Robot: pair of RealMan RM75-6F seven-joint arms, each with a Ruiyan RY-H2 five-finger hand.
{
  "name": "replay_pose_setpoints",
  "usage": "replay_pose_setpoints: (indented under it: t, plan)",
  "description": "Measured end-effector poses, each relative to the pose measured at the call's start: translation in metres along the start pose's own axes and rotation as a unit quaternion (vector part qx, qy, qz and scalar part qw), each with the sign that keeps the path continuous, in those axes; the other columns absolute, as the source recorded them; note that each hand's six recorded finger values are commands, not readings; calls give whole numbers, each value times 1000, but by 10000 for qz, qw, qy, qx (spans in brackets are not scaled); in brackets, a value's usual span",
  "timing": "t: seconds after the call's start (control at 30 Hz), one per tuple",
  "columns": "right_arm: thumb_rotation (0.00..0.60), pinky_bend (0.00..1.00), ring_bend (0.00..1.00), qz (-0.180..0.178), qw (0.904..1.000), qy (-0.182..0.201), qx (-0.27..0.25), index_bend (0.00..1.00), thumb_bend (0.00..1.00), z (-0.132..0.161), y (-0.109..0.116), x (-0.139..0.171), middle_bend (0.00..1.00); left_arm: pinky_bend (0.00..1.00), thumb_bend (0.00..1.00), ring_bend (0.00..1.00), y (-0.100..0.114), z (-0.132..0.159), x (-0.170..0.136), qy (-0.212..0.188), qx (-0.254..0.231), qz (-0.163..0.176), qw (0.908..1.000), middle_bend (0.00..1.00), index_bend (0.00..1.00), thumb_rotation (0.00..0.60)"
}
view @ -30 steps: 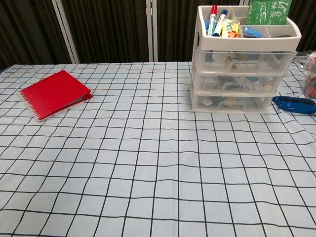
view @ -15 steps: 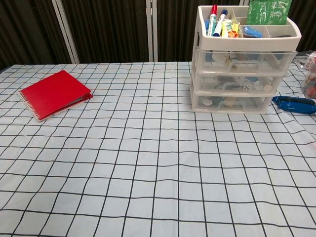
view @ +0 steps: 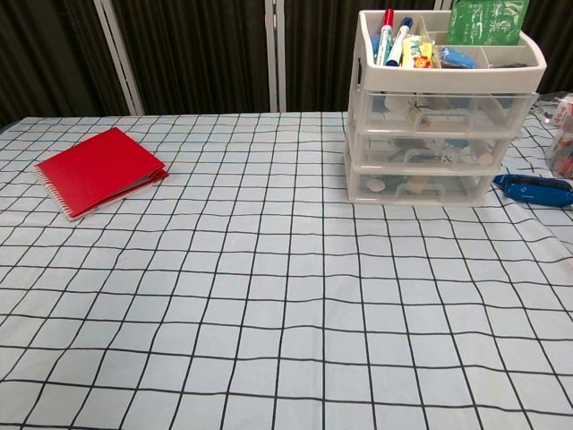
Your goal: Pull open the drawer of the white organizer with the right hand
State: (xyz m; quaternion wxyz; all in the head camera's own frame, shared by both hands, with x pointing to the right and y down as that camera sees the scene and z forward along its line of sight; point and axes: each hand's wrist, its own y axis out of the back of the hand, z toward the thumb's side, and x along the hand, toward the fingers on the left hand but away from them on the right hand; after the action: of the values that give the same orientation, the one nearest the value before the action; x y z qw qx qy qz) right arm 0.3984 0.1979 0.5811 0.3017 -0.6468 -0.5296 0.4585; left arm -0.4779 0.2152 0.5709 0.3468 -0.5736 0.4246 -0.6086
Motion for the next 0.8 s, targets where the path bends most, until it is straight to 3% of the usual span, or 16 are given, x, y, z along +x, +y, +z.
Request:
replay_pose_setpoints:
  t: [0.1, 0.23, 0.33, 0.5, 0.67, 0.8]
  plan:
    - [600, 789, 952, 280, 9964, -142, -785, 156, 366, 12, -13, -6, 939, 0, 1, 0, 1, 0, 0, 6, -38, 28, 10000, 0, 0, 600]
    - [600, 798, 965, 862, 9796, -340, -1784, 124, 421, 29, -33, -13, 950, 0, 1, 0, 3, 0, 0, -8, -81, 68, 9999, 0, 0, 600]
    - [600, 797, 965, 1317, 9555, -549, -2580, 105, 439, 42, -47, -18, 950, 0, 1, 0, 4, 0, -1, -32, -101, 97, 9999, 0, 0, 600]
    - [600, 797, 964, 1960, 9041, -877, -3694, 85, 459, 62, -66, -24, 951, 0, 1, 0, 8, -1, -1, -57, -166, 153, 9997, 0, 0, 600]
    - [600, 797, 965, 2185, 8628, -1047, -4437, 81, 462, 80, -79, -32, 952, 0, 1, 0, 10, -3, -1, -49, -216, 191, 9996, 0, 0, 600]
    - [600, 797, 964, 2382, 8371, -1123, -4795, 81, 462, 93, -91, -37, 952, 0, 1, 0, 12, -3, -2, -64, -241, 207, 9995, 0, 0, 600]
